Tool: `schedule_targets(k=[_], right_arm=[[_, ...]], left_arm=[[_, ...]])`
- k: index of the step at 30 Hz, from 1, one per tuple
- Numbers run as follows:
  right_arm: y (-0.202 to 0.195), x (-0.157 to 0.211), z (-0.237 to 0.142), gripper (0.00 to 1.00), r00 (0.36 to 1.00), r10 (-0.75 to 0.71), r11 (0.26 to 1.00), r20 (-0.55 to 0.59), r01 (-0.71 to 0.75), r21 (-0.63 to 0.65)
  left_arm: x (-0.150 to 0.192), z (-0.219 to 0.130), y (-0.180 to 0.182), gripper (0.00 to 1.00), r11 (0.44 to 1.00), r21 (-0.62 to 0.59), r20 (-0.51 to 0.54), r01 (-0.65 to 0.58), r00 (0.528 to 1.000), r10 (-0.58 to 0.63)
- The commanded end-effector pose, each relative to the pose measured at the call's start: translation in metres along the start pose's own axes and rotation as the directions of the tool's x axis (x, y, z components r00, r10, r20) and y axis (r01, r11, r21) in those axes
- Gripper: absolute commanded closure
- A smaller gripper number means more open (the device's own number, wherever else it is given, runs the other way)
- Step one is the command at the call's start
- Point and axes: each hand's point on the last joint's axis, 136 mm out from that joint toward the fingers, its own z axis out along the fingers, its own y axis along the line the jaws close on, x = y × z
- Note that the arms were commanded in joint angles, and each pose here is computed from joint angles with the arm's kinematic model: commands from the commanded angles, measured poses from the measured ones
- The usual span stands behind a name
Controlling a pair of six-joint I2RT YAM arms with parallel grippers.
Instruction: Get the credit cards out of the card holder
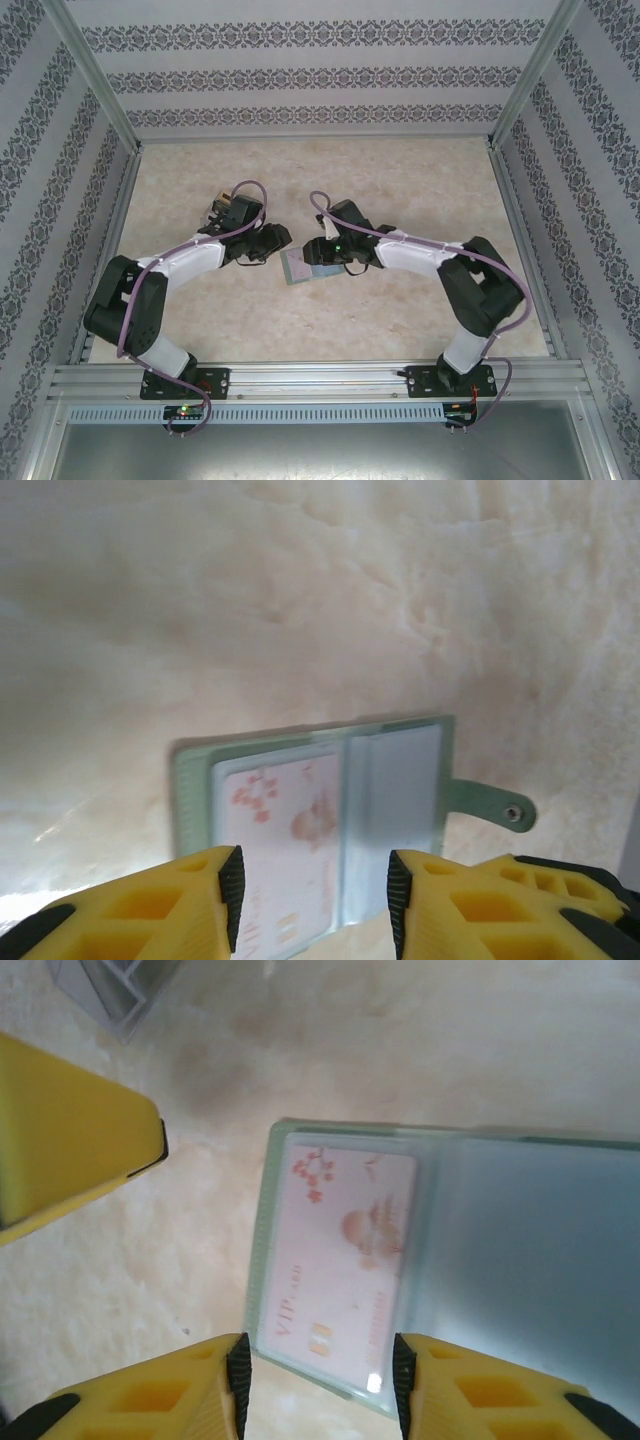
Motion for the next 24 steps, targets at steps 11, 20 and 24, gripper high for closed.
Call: schedule_targets(k=[11, 20, 24], right_arm=[[-0.037, -0.003, 0.029, 0.56, 0.978, 0.181, 0.958, -0.106, -0.151, 0.243], [-0.079, 0.031, 0.014, 0.56, 0.954, 0.286, 0.891, -0.091, -0.230, 0.392], [-0.089, 0.050, -0.003, 0.56, 0.940, 0.337, 0.863, -0.053, -0.286, 0.416]], left_arm=[[0.016, -0.017, 0.032, 0.50, 0.996, -0.093, 0.004, 0.011, 1.000, -0.010], [0.030, -0.018, 0.030, 0.39, 0.996, -0.093, -0.037, -0.011, 0.999, 0.008], [0.040, -0.016, 0.023, 0.38, 0.995, -0.088, -0.062, -0.036, 0.998, 0.030]])
